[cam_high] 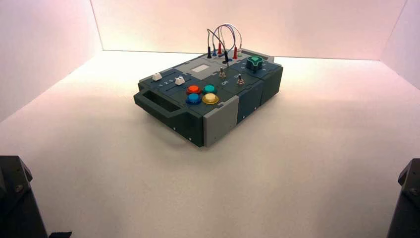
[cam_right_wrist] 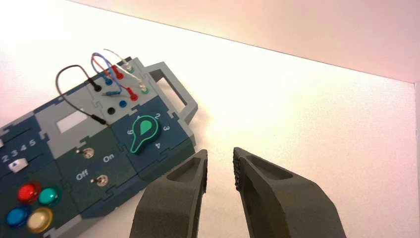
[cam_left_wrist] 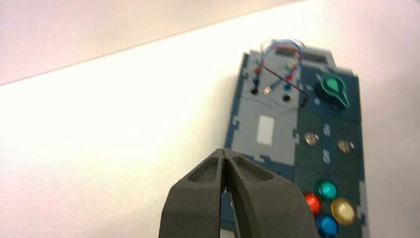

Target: Pull the red wire.

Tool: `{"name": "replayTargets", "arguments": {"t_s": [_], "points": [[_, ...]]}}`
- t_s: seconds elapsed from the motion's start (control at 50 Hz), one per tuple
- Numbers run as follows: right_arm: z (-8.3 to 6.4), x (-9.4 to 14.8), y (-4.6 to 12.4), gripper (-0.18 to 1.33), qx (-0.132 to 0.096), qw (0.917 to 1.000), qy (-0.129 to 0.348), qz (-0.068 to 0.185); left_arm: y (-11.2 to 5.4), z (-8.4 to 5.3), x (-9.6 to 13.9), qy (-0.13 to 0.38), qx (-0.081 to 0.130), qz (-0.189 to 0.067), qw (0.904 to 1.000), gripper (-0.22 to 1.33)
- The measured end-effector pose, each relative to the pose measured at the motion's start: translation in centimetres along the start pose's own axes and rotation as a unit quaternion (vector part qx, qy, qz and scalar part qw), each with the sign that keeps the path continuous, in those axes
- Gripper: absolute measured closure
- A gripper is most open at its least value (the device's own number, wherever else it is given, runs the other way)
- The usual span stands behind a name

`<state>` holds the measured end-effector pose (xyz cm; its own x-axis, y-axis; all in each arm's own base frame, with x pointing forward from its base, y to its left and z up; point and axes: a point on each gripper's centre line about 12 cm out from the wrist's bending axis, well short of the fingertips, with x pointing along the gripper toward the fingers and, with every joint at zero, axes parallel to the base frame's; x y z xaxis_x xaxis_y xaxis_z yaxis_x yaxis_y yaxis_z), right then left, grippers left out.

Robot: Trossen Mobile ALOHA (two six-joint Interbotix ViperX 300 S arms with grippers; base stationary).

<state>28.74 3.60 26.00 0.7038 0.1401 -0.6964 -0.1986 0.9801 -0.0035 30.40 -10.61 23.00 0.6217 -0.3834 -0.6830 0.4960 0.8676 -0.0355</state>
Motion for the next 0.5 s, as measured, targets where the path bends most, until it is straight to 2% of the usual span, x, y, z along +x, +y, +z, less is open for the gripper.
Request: {"name": "replayTargets", "arguments": {"t_s": [0.16,0.22,0.28,0.3,0.36,0.4,0.44,0.5], "points": [[0.4,0.6,0.2,0.53,-0.013,0.9997,0.021,0.007,-0.8,-0.1,0.5,0.032,0.032,-0.031,0.9985,1.27],[0.8,1.1,0.7,0.53,-0.034,0.9984,0.041,0.018,-1.4,-0.2,0.9,0.053,0.042,-0.052,0.9964,1.27],[0.9,1.2,0.9,0.53,-0.041,0.9979,0.046,0.022,-1.6,-0.3,1.0,0.062,0.044,-0.061,0.9953,1.27],[1.3,1.3,1.4,0.53,-0.054,0.9968,0.052,0.030,-1.9,-0.3,1.1,0.071,0.045,-0.071,0.9939,1.27],[1.6,1.5,1.7,0.53,-0.064,0.9955,0.061,0.036,-2.1,-0.3,1.1,0.080,0.048,-0.080,0.9924,1.27],[2.3,1.5,2.1,0.53,-0.073,0.9944,0.065,0.041,-2.4,-0.3,1.1,0.086,0.051,-0.087,0.9912,1.27],[3.1,1.7,2.6,0.53,-0.084,0.9921,0.077,0.052,-3.1,-0.1,1.0,0.089,0.063,-0.099,0.9892,1.27],[3.2,1.8,2.9,0.53,-0.093,0.9899,0.090,0.057,-3.3,-0.1,1.0,0.091,0.071,-0.103,0.9879,1.27]]}}
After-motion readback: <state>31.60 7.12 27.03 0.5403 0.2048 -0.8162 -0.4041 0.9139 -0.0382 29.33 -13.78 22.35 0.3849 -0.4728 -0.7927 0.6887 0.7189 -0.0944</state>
